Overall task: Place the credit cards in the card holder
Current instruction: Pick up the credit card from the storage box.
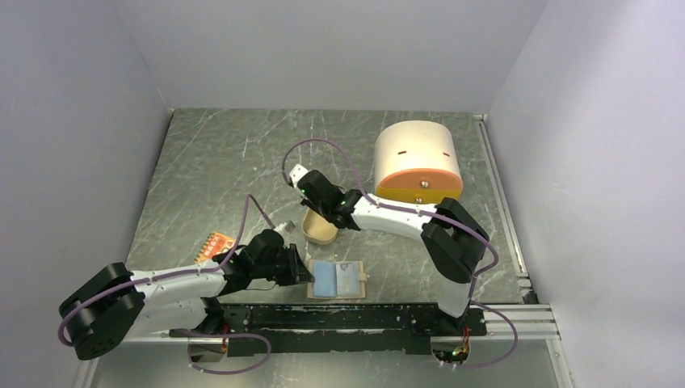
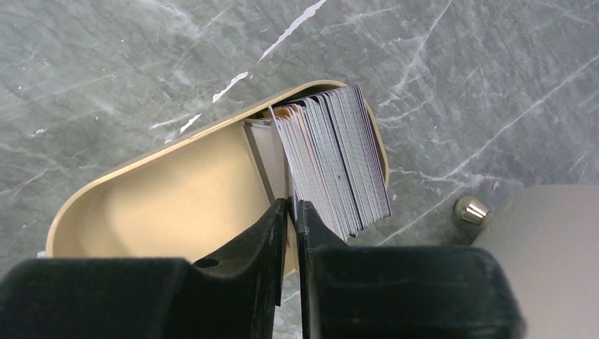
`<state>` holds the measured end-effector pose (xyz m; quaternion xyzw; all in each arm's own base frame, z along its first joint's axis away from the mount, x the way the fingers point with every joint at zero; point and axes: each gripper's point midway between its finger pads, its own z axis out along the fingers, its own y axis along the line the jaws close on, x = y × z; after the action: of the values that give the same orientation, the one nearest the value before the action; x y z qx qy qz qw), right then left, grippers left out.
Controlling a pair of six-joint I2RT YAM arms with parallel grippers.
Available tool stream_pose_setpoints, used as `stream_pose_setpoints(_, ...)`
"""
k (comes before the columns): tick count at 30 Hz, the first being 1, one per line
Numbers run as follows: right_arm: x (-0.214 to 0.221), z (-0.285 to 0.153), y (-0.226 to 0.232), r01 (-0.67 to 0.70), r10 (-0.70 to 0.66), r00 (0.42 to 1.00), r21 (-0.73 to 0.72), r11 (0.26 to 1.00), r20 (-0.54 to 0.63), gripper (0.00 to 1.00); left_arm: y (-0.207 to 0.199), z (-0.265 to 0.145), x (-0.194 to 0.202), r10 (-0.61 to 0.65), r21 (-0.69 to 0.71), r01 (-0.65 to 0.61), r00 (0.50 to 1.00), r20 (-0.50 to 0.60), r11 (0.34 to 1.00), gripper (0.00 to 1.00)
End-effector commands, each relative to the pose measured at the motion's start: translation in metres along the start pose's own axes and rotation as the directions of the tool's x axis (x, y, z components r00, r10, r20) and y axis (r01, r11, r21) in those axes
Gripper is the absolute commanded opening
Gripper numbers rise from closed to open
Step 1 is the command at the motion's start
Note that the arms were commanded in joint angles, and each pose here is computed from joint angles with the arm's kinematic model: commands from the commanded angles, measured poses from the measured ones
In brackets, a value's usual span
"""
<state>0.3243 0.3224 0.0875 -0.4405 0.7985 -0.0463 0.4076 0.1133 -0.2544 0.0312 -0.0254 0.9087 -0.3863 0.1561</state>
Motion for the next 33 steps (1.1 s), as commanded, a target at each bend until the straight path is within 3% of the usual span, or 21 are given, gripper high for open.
stream_pose_setpoints(1,-0.013,-0.007,-0.008,-0.026,0.026,1.000,-0.001,1.000,0.014,0.13,-0.013,-0.002,-0.003,0.020,0.045,-0.020,1.000,0.005,0.999,0.20)
stream_pose_setpoints(8,-0.016,-0.008,0.000,-0.045,0.046,0.999,-0.045,0.998,0.011,0.12,-0.011,-0.002,-0.002,0.010,0.044,-0.011,1.000,0.010,0.999,0.20)
stream_pose_setpoints(14,-0.023,-0.016,0.003,-0.120,0.119,0.993,-0.064,0.991,-0.017,0.00,-0.008,-0.004,-0.002,0.005,0.036,-0.006,1.000,0.016,0.999,0.20)
stream_pose_setpoints(17,-0.030,-0.029,0.015,-0.184,0.181,0.983,-0.103,0.977,-0.044,0.00,-0.007,-0.005,-0.003,0.007,0.026,-0.008,1.000,0.023,1.000,0.19)
stream_pose_setpoints(20,-0.030,-0.044,0.021,-0.253,0.246,0.966,-0.107,0.961,-0.078,0.00,-0.005,-0.006,-0.006,0.011,0.013,-0.011,0.999,0.041,1.000,0.10)
stream_pose_setpoints(22,-0.029,-0.051,0.022,-0.309,0.300,0.949,-0.109,0.945,-0.094,0.00,-0.001,-0.006,-0.007,0.003,0.000,-0.003,0.999,0.055,1.000,0.09)
stream_pose_setpoints(27,-0.035,-0.083,0.022,-0.487,0.476,0.873,-0.140,0.862,-0.105,0.00,0.005,-0.006,-0.008,-0.022,-0.015,0.023,0.997,0.077,1.000,0.09)
stream_pose_setpoints(33,-0.021,-0.123,0.040,-0.618,0.610,0.781,-0.317,0.720,-0.138,0.00,0.015,-0.004,-0.007,-0.054,-0.032,0.057,0.994,0.094,0.998,0.10)
